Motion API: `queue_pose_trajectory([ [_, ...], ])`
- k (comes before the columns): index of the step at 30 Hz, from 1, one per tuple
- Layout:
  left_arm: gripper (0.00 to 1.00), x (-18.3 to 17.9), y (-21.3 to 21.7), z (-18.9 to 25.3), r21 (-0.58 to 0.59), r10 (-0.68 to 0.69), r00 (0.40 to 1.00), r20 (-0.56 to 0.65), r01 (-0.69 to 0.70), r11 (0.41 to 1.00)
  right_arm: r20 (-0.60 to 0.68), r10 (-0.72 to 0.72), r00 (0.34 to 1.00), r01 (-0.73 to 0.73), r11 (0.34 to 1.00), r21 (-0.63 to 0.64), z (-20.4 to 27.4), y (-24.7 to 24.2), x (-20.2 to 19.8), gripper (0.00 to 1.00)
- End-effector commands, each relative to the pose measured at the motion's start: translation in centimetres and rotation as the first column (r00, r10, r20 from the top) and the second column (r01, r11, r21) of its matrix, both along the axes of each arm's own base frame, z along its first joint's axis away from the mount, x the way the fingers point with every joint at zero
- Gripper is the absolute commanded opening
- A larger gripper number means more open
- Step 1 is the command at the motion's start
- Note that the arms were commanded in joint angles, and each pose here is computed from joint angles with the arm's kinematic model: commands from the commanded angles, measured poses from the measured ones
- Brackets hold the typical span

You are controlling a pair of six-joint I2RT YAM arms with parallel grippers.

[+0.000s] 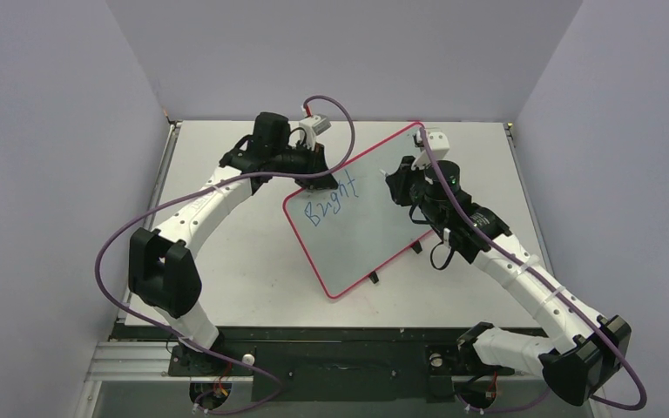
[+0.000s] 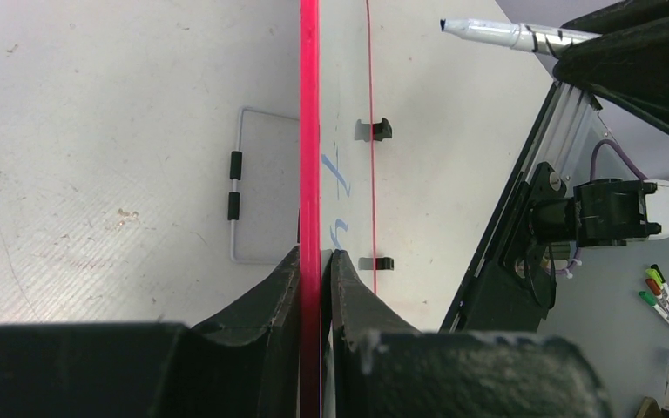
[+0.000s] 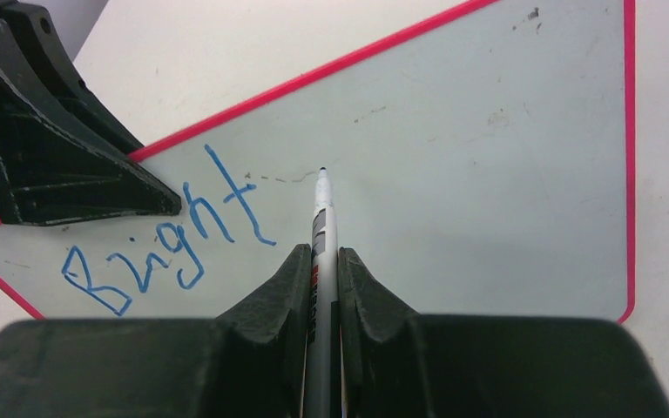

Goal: Write a sentence on the whiteboard

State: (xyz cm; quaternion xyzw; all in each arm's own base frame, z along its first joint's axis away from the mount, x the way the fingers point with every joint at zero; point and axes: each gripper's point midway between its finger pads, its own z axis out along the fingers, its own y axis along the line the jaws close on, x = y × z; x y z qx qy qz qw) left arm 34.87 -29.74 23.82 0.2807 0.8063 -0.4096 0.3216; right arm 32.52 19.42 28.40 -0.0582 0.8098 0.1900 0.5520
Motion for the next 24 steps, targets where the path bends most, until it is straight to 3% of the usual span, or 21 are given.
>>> queue_pose_trajectory([
  [1,0.0,2.1,0.3,1.7,0.003,0.026,0.982,0.186,-0.027,1.0,0.023,0.008,1.0,-0.008,1.0,-0.005,-0.1,-0.4,-0.5,0.0],
  [13,0.0,2.2,0.2,2.1,-0.008,0.019,0.981,0.195,-0.018,1.0,0.001,0.065,0.998,-0.065,0.998,-0.021,-3.0,0.3,-0.9,0.0],
  [24,0.0,2.1,0.2,2.2,-0.007,0.017,0.98,0.196,-0.016,1.0,0.008,0.129,0.992,-0.129,0.992,0.01,-2.8,1.8,-0.9,0.0],
])
